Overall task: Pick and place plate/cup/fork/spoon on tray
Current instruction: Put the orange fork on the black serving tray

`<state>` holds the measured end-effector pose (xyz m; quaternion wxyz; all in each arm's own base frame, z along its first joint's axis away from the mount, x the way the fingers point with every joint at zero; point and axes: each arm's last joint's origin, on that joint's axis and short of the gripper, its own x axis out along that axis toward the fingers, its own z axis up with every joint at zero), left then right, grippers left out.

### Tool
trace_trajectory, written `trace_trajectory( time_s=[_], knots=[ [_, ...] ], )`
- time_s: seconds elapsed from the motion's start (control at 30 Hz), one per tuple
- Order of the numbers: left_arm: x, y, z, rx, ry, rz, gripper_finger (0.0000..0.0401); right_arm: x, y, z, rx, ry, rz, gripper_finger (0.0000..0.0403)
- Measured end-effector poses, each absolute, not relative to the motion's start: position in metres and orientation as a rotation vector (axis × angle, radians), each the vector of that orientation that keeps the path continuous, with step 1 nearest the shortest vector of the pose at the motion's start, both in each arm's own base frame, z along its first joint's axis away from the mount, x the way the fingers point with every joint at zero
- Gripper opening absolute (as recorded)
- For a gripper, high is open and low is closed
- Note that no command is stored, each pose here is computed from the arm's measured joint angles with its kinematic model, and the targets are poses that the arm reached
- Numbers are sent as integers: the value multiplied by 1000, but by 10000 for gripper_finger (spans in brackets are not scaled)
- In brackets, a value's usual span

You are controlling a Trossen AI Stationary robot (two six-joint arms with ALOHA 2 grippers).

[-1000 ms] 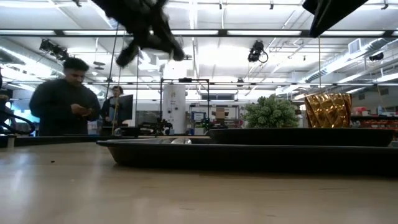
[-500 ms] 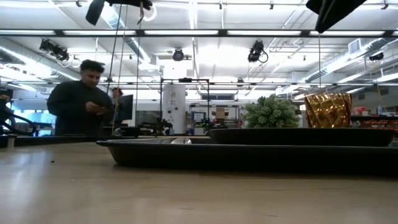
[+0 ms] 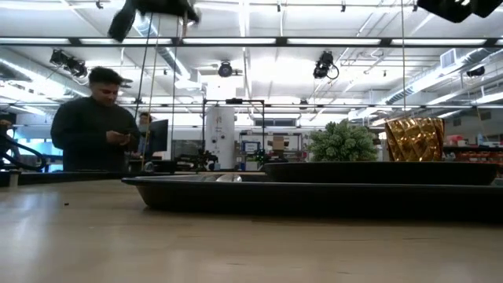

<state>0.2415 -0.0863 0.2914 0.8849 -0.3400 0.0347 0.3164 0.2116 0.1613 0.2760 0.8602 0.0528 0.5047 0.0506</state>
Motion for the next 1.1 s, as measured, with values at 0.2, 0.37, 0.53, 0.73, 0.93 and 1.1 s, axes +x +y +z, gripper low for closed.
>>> trace_trajectory(
  time_s=[0.2,0.37,0.53,0.73,0.93,1.1],
  knots=[
    [263,-73,251,-827,256,740,15,207,162,275,13,1059,102,87],
    [293,-68,219,-871,447,635,16,207,160,274,-15,1072,105,87],
    [314,-64,193,-924,582,596,16,208,156,273,-40,1084,101,87],
    [337,-57,197,-898,538,591,24,208,152,274,-10,1091,71,87],
    [345,-54,185,-873,519,670,25,204,157,274,6,1098,69,87],
    [351,-55,162,-953,535,720,22,199,164,274,22,1104,88,87]
  ],
)
